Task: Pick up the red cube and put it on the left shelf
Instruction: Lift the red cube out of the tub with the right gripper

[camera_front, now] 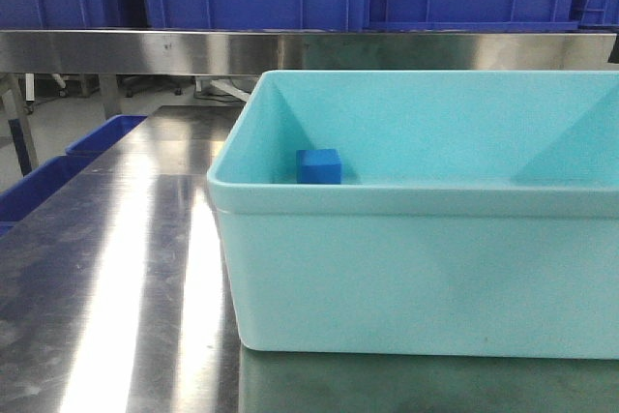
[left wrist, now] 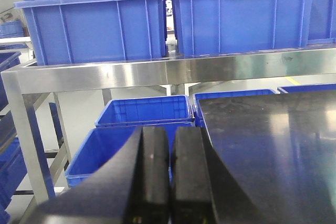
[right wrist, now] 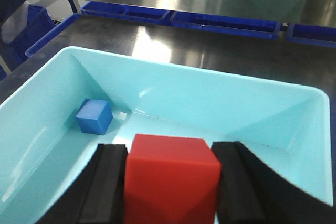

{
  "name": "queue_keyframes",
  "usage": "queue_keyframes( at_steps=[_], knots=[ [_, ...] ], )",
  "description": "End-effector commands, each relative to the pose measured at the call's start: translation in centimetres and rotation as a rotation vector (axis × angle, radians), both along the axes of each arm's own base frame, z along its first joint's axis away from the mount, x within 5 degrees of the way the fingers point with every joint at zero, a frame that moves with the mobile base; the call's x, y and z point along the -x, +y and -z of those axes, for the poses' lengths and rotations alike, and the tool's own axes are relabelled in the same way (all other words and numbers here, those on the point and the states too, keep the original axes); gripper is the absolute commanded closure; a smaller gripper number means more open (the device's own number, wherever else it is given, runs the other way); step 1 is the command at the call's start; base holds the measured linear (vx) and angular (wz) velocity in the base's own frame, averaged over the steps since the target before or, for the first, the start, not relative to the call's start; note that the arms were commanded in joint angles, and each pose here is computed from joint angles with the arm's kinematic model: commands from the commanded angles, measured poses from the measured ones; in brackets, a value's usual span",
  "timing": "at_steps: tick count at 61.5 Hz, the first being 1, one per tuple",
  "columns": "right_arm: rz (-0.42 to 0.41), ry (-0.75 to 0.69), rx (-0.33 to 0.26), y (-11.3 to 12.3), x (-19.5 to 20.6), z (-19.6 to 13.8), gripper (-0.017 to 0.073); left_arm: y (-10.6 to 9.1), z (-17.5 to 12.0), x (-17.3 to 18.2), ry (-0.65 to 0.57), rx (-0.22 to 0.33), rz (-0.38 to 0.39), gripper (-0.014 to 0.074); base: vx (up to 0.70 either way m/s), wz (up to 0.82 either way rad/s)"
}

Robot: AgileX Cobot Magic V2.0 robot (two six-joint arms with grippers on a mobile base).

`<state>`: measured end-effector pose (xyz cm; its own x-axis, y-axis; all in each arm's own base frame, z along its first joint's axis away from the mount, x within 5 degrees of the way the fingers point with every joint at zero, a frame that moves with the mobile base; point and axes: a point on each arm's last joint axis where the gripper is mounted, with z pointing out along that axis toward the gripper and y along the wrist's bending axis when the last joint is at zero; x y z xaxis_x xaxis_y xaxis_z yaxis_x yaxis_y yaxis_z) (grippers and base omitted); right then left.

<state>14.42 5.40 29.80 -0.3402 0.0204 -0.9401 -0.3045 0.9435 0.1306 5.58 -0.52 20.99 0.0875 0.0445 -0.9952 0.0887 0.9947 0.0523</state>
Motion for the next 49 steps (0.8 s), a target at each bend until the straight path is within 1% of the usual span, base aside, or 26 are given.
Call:
queue_keyframes(
  at_steps=[1,49],
  knots=[
    [-0.004,-0.135,-0.036,0.05,-0.17,-1.99,0.0502,0.09,0.03,-0.09,-0.054,0.016,-0.010,0.0488,0.00,0.00],
    [-0.003,-0.116,-0.028,0.03,-0.14,-1.80,0.0502,0.09,0.03,-0.09,-0.054,0.016,-0.010,0.0488,0.00,0.02]
  ],
)
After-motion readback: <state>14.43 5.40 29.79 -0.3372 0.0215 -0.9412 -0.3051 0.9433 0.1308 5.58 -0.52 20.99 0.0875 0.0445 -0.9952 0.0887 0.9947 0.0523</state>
